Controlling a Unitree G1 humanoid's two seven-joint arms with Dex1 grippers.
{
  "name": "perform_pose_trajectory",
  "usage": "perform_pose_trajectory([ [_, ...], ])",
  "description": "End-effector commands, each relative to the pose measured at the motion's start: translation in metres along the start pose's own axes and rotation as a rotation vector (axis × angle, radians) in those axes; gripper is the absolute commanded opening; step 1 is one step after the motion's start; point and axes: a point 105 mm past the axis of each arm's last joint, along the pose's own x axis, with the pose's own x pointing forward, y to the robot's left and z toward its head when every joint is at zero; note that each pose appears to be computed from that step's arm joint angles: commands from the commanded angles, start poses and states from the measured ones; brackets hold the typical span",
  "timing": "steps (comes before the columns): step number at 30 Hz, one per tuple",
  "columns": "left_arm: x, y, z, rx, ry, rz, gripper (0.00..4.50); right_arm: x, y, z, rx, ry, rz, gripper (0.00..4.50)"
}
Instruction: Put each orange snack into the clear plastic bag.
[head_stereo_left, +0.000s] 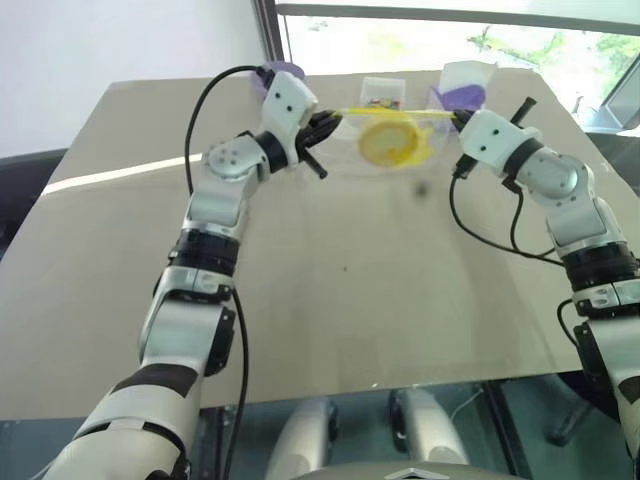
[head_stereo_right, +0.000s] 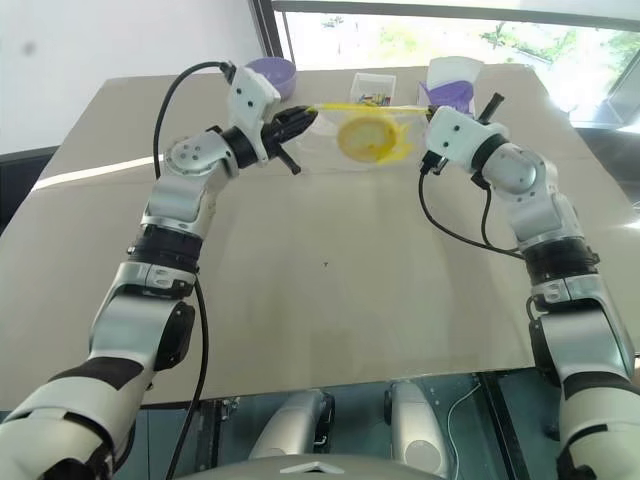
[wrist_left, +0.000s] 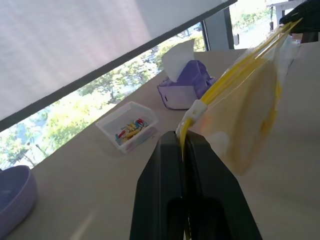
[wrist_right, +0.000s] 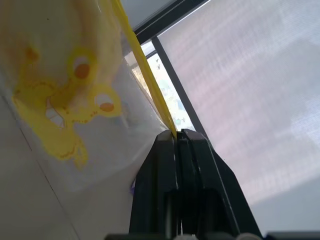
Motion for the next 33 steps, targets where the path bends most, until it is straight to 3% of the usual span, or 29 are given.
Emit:
perform_pose_trajectory([
  [1,-0.005,0.018,0.024,-0.056,-0.091,0.040,0.00,-0.009,-0.020,-0.013,0.026,0.046,-0.008,0.05],
  [2,-0.004,0.023,0.028,-0.088,-0.111,0.062,0.00,-0.008,-0.025,-0.009,0.042,0.030,-0.023,0.05],
  [4,-0.003,-0.006,0.036,-0.080,-0.149,-0.096,0.00,-0.010,-0.009,0.005,0.125,-0.039,0.127,0.05],
  [6,-0.006,-0.015,0.049,-0.136,-0.218,-0.149,0.00,-0.011,-0.002,0.022,0.190,-0.119,0.198,0.05],
  [8,-0.006,0.019,0.048,-0.178,-0.206,0.026,0.00,-0.006,-0.028,0.019,0.200,-0.093,0.056,0.05],
  [12,-0.006,-0.007,0.037,-0.087,-0.153,-0.107,0.00,-0.006,-0.036,0.011,0.162,-0.050,0.042,0.05],
  [17,-0.003,0.027,0.046,-0.010,-0.171,0.106,0.00,-0.006,-0.067,0.005,0.079,-0.012,-0.151,0.05],
  [20,-0.005,0.015,0.045,0.098,-0.184,0.069,0.00,-0.016,-0.067,0.005,0.050,-0.023,-0.181,0.05],
  [23,-0.010,0.000,0.032,0.204,-0.164,0.023,0.00,-0.027,-0.048,0.005,0.042,-0.037,-0.137,0.05],
  [28,-0.038,-0.063,-0.033,0.306,-0.022,-0.185,0.00,-0.061,0.052,-0.007,0.157,0.030,0.059,0.05],
  [33,-0.058,-0.099,-0.058,0.310,0.033,-0.254,0.00,-0.074,0.108,-0.013,0.245,0.099,0.130,0.05],
])
